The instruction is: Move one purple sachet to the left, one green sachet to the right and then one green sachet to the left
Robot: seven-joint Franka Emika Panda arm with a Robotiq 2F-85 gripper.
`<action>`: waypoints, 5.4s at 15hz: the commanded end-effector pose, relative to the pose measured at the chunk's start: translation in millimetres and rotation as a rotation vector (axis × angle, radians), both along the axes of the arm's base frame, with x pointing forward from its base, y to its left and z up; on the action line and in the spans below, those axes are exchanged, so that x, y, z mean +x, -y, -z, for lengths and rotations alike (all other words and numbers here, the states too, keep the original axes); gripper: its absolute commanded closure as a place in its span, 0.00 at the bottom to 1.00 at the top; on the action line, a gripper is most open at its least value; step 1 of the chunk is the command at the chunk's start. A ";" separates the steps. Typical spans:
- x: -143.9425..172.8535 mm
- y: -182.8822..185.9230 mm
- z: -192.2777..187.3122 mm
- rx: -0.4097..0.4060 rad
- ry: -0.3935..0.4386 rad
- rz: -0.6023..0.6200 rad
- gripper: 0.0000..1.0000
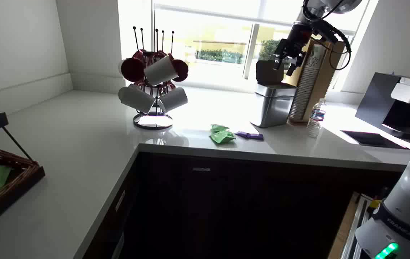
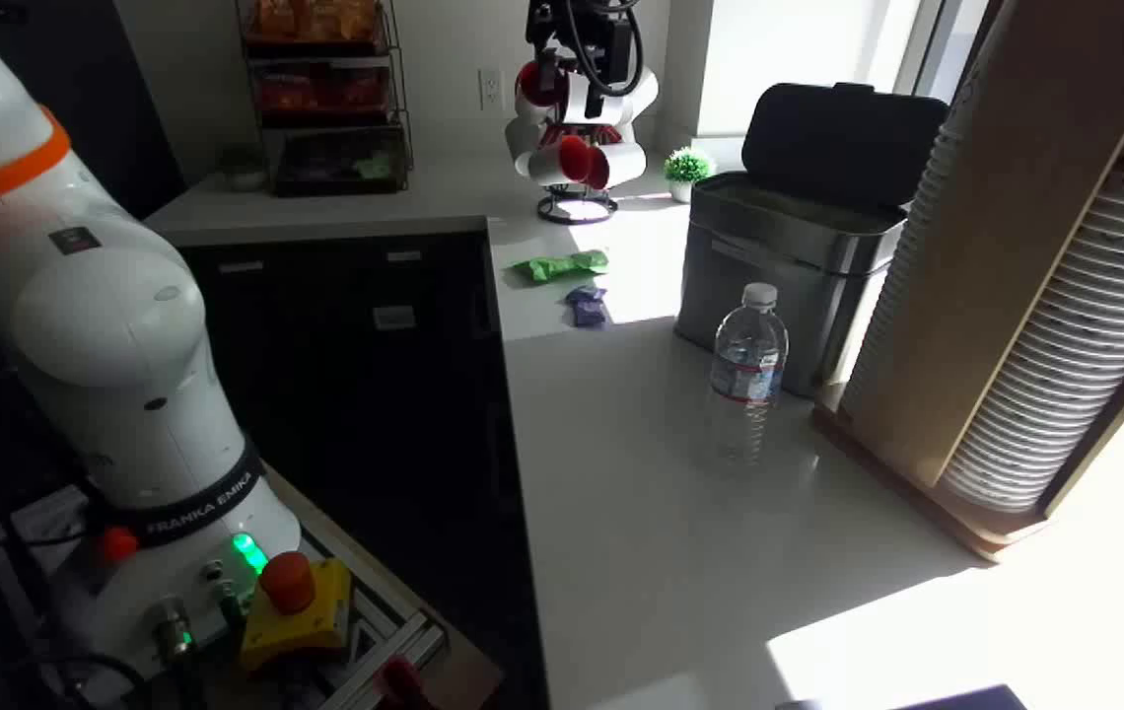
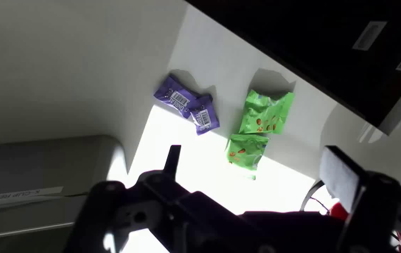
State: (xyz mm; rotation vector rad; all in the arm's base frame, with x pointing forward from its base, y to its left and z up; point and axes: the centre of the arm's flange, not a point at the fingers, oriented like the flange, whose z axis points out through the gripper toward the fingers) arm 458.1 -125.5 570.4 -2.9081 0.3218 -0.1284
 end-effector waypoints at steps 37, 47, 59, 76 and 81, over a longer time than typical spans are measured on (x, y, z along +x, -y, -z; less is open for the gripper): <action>17.5 -96.8 153.9 -0.097 0.284 -0.272 0.00; 27.4 -95.5 166.2 -0.114 0.298 -0.229 0.00; 47.5 -67.5 208.9 -0.114 0.217 -0.065 0.00; 81.8 -40.8 292.6 -0.068 0.180 -0.166 0.00; 85.9 -41.2 296.2 -0.061 0.181 -0.175 0.51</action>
